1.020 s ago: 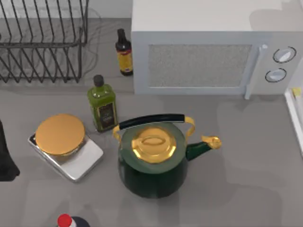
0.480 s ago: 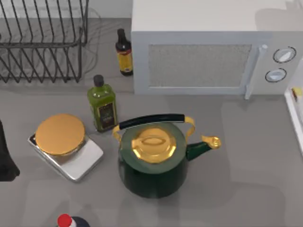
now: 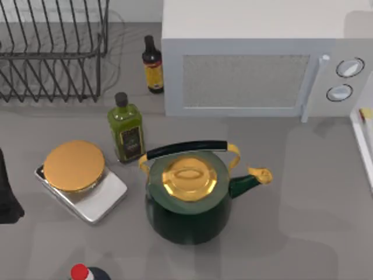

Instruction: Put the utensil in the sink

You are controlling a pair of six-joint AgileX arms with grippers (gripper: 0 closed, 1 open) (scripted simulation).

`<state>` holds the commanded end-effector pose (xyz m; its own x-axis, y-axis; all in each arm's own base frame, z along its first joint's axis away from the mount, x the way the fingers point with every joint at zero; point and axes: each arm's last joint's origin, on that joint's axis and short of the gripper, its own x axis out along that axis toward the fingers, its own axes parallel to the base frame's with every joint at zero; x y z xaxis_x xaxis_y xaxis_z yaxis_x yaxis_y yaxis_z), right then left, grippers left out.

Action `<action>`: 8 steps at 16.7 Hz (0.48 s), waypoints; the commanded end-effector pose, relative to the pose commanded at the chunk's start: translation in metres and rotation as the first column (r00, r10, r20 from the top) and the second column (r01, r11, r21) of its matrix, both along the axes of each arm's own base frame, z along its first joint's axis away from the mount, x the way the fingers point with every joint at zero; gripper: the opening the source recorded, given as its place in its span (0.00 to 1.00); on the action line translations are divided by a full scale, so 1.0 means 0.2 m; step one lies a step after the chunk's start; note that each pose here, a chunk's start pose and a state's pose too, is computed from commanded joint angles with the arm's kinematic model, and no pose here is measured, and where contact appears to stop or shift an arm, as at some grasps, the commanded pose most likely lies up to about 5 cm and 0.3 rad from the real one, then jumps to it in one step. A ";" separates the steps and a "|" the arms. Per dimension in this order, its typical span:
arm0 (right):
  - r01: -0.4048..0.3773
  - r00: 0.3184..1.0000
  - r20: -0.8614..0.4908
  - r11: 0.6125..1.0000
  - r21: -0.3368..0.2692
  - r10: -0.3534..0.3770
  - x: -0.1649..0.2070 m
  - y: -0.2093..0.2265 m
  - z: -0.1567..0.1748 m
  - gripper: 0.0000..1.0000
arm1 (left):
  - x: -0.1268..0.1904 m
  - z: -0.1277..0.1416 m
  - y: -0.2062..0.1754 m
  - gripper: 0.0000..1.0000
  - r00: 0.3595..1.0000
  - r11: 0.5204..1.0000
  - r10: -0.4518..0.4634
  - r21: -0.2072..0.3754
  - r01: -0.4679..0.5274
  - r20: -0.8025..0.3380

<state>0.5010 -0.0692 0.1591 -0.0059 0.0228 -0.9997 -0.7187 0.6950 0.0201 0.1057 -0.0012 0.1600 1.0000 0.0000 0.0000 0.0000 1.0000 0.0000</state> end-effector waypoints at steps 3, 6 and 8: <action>0.003 1.000 0.019 1.000 -0.002 -0.003 0.00 0.00 -0.02 0.00 | 0.00 0.00 0.00 1.00 1.000 1.000 0.000 0.000 0.000 0.000; 0.003 1.000 0.020 1.000 -0.002 -0.003 0.00 -0.01 -0.02 0.00 | 0.00 0.00 0.00 1.00 1.000 1.000 0.000 0.000 0.000 0.000; 0.003 1.000 0.020 1.000 -0.002 -0.003 0.00 -0.01 -0.02 0.08 | 0.00 0.00 0.00 1.00 1.000 1.000 0.000 0.000 0.000 0.000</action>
<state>0.5000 -0.0702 0.1545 0.0139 0.0204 -0.9997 -0.7168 0.6973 0.0043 0.1057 -0.0012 0.1600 1.0000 0.0000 0.0000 0.0000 1.0000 0.0000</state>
